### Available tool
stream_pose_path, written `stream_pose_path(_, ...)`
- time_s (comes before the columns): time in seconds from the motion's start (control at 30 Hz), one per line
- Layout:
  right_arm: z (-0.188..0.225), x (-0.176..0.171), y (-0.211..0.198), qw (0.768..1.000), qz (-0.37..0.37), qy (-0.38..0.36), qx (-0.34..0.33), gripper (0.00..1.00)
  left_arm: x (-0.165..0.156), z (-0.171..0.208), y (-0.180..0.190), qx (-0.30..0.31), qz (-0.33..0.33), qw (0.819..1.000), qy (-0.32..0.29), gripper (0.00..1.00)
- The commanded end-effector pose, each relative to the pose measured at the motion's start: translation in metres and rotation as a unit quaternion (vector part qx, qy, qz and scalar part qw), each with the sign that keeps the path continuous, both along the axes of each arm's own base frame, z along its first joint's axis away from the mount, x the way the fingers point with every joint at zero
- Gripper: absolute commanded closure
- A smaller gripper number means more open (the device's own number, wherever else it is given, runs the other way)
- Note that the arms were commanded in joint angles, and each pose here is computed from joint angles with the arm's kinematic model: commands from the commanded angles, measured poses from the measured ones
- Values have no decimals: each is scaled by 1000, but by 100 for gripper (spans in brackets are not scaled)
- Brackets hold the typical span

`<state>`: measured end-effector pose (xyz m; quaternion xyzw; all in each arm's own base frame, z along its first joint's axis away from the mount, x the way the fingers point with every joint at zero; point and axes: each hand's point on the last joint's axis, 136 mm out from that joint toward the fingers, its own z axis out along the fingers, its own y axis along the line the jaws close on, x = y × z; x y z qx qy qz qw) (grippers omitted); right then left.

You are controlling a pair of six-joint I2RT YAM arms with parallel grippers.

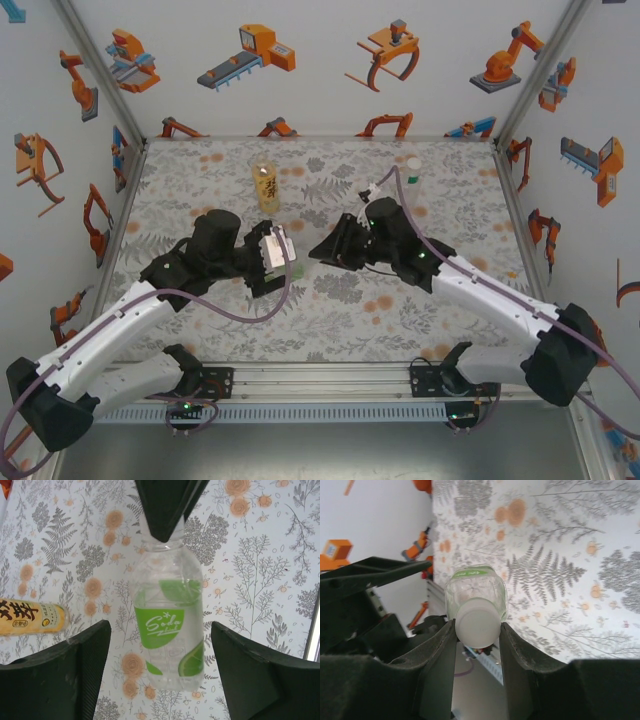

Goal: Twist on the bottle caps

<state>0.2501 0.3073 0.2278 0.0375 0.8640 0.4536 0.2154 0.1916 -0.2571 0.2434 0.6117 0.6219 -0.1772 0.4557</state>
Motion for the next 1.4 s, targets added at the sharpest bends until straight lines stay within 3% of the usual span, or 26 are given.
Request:
stream_pose_path(0.0, 6, 11, -8, 997, 11, -38, -65, 100, -4, 14, -4, -23, -12, 1000, -11, 24)
stream_pose_path(0.3, -3, 53, -26, 967, 50, -74, -238, 100, 0, 13, -1, -18, -1, 1000, -17, 22)
stream_pose_path(0.67, 3, 126, -56, 924, 51, -88, -370, 100, 4, 17, 2, -25, 13, 999, -29, 21)
stream_pose_path(0.97, -2, 181, -78, 907, 22, -84, -412, 100, 15, 26, 6, -40, 51, 997, -29, 19)
stream_pose_path(1.37, -11, 229, -107, 889, -31, -65, -452, 100, 23, 36, 14, -41, 90, 995, -33, 18)
